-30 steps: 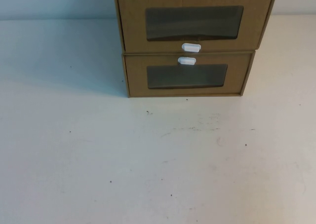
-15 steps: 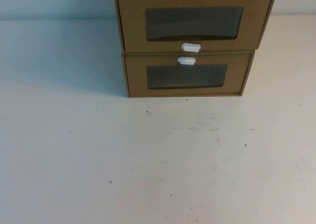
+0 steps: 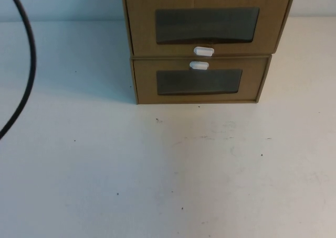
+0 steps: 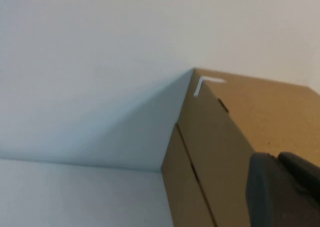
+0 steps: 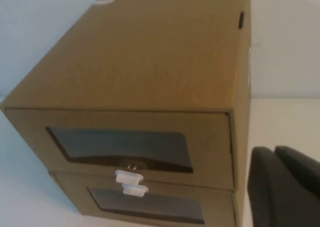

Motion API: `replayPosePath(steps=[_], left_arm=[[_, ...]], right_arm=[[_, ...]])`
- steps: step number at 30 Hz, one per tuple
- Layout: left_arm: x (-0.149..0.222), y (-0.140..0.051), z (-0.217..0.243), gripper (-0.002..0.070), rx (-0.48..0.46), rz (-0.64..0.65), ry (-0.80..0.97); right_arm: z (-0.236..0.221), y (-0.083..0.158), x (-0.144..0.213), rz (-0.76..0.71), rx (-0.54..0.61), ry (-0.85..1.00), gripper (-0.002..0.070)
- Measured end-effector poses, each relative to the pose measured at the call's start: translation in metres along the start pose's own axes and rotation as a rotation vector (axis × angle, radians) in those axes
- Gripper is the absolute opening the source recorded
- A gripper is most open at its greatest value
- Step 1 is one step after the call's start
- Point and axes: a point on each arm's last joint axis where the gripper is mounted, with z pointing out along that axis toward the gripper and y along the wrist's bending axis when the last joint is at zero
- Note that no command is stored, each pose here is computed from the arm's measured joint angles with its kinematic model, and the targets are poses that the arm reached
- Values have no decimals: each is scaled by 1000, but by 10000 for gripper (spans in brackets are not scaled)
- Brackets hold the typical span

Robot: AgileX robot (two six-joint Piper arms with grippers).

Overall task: Open the shoe box
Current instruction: 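Pull the top drawer of the cardboard box fully open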

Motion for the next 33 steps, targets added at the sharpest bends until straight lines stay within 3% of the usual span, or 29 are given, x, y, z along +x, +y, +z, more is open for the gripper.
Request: replayPosePath(steps=[4,9,17,20,23,28,33], left_arm=[[10,3,34,-6,8,7,118],[15,-1,84,-6,103,79,305],[-5,-29,160,-6,488,94,375],[-3,-35,187,-6,615,66,413],[-1,-37,209,-6,683,43,451],[14,-33,236,-6,718,2,517],[20,-36,243,-6,724,2,533]], right_arm=[[39,-4,14,-95,-56,94,-14],[75,16,38,-322,-207,191,-13],[89,80,83,-857,-406,337,-14],[85,94,92,-1081,-358,371,-13],[86,100,95,-1235,-252,373,-13],[93,103,91,-1380,-92,314,-14],[106,114,93,-1454,-103,211,-14]])
